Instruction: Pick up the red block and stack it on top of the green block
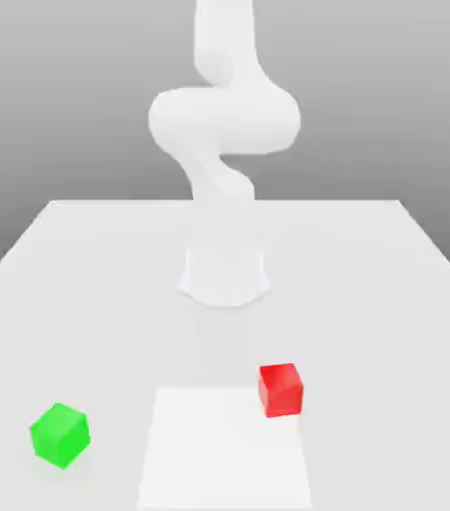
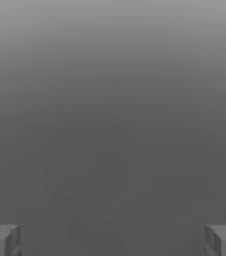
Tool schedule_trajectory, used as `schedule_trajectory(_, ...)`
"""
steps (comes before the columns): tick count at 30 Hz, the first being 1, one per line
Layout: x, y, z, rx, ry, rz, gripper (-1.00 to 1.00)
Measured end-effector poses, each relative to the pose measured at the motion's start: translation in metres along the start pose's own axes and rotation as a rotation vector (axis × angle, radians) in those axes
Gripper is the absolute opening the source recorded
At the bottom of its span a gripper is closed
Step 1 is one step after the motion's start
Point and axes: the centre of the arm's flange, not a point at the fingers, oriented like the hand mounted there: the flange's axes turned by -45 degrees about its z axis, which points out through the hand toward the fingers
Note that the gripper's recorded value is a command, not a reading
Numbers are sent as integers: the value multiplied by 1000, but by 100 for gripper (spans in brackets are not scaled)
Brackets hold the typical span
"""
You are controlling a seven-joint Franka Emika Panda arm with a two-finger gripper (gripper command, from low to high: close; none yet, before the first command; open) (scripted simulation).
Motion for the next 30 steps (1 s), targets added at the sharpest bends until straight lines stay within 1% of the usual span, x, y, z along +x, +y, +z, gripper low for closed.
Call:
schedule_trajectory(4,-39,-17,98,22,-150,-26,0)
schedule_trajectory(9,-115,-38,199,40,-336,-63,0)
schedule_trajectory(13,-197,-53,261,47,-495,-100,0)
schedule_trajectory(17,-299,-62,307,46,-669,-143,0)
schedule_trajectory(19,-331,-64,326,45,-708,-154,0)
schedule_trajectory(24,-367,-64,358,47,-721,-157,0)
schedule_trajectory(25,-371,-64,362,47,-721,-157,-100)
schedule_trajectory(30,-371,-64,362,47,-721,-157,-100)
